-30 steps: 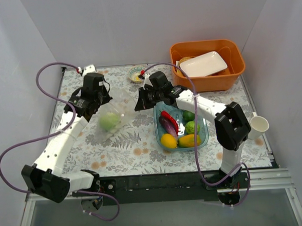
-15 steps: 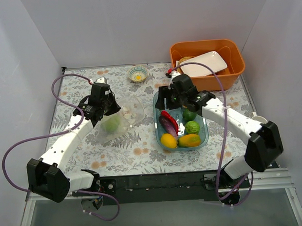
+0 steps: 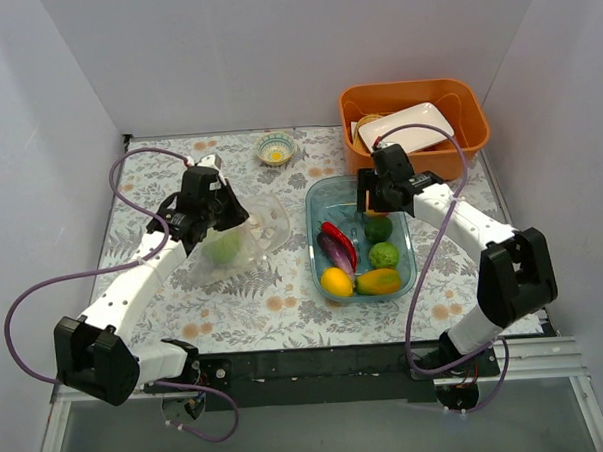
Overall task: Place the food in the zip-top bag and seal the zipper
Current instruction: Pick up the fake fruit from the bin.
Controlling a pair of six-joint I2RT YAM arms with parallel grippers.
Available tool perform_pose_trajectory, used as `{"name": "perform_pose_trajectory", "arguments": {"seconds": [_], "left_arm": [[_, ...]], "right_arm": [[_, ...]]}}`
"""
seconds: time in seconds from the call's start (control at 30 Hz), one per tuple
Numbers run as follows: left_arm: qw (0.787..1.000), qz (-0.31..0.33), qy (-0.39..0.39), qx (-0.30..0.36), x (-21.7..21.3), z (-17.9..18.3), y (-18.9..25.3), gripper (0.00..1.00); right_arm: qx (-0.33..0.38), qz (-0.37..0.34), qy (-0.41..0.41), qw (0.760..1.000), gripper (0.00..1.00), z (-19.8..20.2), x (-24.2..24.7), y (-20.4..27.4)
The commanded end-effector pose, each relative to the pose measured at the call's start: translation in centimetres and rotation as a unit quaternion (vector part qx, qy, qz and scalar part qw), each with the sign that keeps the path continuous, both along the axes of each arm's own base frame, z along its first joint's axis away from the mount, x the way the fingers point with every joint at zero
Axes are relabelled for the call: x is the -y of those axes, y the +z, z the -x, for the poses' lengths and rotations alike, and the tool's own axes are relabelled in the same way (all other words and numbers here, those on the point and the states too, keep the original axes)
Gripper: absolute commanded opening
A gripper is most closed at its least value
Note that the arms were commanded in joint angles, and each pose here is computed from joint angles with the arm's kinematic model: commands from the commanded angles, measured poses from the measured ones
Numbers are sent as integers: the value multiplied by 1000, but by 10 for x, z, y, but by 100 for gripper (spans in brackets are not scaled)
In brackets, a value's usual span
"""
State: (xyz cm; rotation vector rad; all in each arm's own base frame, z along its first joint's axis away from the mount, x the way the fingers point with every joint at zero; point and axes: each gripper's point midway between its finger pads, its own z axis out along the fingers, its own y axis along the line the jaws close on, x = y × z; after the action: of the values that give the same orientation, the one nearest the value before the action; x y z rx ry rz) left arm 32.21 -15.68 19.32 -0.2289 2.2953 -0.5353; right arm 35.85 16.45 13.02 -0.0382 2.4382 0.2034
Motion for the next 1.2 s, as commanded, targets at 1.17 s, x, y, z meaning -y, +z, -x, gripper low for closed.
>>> {"name": "perform_pose_trajectory", "arguments": {"seconds": [1.17], "left_arm": [[999,-11,-45,4,6,5,-14,0]], "right_arm": [[-1,69,49,996,69,-66,3,-43]]}}
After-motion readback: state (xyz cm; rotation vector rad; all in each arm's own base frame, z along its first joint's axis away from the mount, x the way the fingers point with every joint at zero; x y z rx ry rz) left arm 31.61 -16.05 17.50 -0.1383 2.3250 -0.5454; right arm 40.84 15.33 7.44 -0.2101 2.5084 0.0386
